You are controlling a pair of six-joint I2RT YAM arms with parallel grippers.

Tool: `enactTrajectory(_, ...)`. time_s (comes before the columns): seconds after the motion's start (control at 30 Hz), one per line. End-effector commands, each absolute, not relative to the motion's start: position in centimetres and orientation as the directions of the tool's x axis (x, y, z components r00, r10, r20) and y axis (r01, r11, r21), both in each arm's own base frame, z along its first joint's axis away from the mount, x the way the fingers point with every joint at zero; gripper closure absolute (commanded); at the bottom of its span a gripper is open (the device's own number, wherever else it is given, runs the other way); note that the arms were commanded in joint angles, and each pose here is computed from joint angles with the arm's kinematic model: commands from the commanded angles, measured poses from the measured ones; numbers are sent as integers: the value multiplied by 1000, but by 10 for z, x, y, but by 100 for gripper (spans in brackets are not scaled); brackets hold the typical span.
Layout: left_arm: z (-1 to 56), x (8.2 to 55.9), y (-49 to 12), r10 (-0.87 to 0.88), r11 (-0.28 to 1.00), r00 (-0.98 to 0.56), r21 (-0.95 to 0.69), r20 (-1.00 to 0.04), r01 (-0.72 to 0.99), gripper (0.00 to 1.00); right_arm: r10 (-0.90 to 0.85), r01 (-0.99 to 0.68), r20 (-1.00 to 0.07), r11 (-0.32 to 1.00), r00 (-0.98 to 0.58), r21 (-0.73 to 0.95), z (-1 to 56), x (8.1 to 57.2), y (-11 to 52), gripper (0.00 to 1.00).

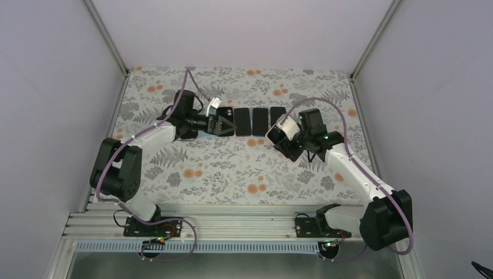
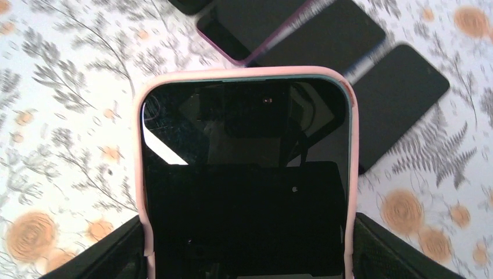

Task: Take the phone out of the phone case
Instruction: Adjust the phone.

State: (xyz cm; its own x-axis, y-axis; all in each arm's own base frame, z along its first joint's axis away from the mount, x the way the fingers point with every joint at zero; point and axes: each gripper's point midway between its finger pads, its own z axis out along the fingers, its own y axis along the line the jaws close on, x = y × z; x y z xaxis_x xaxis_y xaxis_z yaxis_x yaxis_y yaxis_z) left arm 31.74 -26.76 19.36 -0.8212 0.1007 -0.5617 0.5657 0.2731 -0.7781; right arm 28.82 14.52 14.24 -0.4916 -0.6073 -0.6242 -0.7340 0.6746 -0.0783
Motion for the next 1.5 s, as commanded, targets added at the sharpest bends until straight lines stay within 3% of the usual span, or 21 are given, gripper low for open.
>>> enactTrajectory(0.0, 202, 315, -289, 139, 202, -811, -785, -569, 586, 18, -563, -744, -737, 657, -374, -124, 191, 300, 181, 50)
enactTrajectory(0.3, 211, 294, -315, 206, 75, -796, -802, -569, 593, 33, -604, -778, -744, 600, -286, -189, 199, 289, 222, 50)
enactTrajectory(0.67, 206, 279, -329, 251, 62, -781, -796, -571, 602, 41, -601, -788, -766, 577, -231, -215, 215, 283, 251, 50)
enactTrajectory(0.8, 212, 272, -333, 264, 34, -770, -792, -581, 609, 53, -609, -779, -763, 579, -218, -240, 217, 284, 253, 50)
enactTrajectory(0.97, 218, 271, -334, 264, 27, -757, -779, -599, 626, 81, -618, -770, -758, 581, -208, -263, 218, 285, 253, 49)
enactTrajectory(1.07, 222, 271, -333, 262, 25, -743, -765, -616, 643, 91, -615, -767, -763, 582, -197, -271, 222, 284, 252, 40)
enactTrajectory(1.13, 224, 270, -332, 263, 29, -733, -755, -627, 655, 97, -605, -765, -774, 584, -186, -273, 228, 282, 251, 26)
enactTrajectory(1.23, 232, 270, -330, 262, 33, -693, -711, -672, 702, 98, -572, -772, -805, 580, -156, -262, 246, 275, 251, 3)
enactTrajectory(1.47, 259, 258, -321, 279, 28, -547, -563, -789, 826, 98, -538, -869, -835, 461, -114, -178, 278, 253, 262, 1)
